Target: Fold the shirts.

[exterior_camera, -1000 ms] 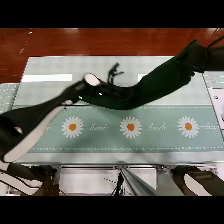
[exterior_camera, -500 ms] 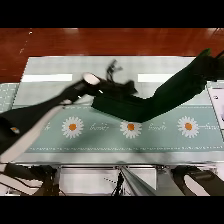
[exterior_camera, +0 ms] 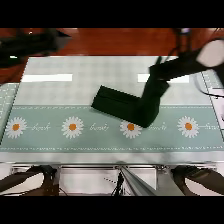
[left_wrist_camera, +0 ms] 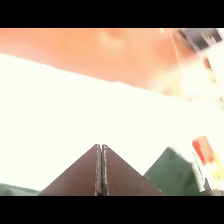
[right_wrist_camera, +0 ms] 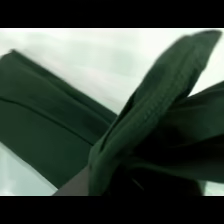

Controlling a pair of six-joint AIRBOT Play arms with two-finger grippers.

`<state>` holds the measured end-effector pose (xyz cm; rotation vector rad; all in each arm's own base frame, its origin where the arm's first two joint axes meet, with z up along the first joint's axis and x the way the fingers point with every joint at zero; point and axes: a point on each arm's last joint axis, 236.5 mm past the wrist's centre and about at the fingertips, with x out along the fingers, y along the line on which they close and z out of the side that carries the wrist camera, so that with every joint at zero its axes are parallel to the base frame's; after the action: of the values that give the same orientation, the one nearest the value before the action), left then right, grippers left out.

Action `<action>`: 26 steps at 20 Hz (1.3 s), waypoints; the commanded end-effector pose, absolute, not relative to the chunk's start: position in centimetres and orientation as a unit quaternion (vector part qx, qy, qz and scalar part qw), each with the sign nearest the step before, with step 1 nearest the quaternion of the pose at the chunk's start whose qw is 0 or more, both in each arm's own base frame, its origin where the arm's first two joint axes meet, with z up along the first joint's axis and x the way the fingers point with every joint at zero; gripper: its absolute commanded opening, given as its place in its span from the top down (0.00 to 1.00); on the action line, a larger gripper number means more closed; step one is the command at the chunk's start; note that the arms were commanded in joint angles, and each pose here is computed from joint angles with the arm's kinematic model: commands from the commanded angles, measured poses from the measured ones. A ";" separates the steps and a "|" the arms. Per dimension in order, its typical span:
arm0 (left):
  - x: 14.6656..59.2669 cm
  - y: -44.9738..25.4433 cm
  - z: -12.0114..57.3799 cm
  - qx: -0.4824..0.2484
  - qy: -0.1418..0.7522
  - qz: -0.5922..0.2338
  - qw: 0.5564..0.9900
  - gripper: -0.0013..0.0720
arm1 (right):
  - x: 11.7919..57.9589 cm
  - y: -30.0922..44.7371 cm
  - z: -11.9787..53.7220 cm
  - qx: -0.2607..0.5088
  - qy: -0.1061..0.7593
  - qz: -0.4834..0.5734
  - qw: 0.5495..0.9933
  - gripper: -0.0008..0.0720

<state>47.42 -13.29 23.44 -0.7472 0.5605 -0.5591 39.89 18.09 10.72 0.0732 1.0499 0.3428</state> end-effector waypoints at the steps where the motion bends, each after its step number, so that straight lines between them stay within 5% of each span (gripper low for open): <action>1: 44.3 -7.8 27.6 -0.339 0.231 -0.245 0.878 0.96 | 41.8 25.6 6.5 0.044 0.486 0.213 0.846 0.95; 6: 42.4 -9.2 28.4 -0.315 0.237 -0.273 0.878 0.96 | 41.8 33.9 2.2 0.112 0.487 0.256 0.828 0.95; 9: 42.0 -10.6 28.0 -0.310 0.248 -0.287 0.872 0.96 | 41.5 36.3 0.1 0.155 0.500 0.257 0.812 0.30; 13: 42.2 -9.7 26.8 -0.288 0.260 -0.269 0.881 0.96 | 40.1 31.8 0.9 0.087 0.535 0.243 0.805 0.31; 18: 42.4 -8.8 26.6 -0.287 0.260 -0.259 0.885 0.96 | 37.9 8.0 4.1 -0.175 0.613 0.017 0.771 0.31; 21: 42.2 -8.9 26.5 -0.286 0.264 -0.261 0.884 0.96 | 34.3 2.1 2.5 -0.051 0.660 -0.019 0.749 0.30; 23: 42.0 -9.0 26.2 -0.281 0.270 -0.261 0.883 0.96 | 31.8 3.5 -0.4 0.085 0.676 0.010 0.732 0.15; 26: 42.0 -8.8 25.6 -0.273 0.278 -0.257 0.885 0.96 | 30.1 8.0 -4.6 0.241 0.664 0.058 0.705 0.15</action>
<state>42.10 -8.91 26.17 -0.5843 0.5608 -0.5412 31.78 5.05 -2.22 0.1922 1.4918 0.0626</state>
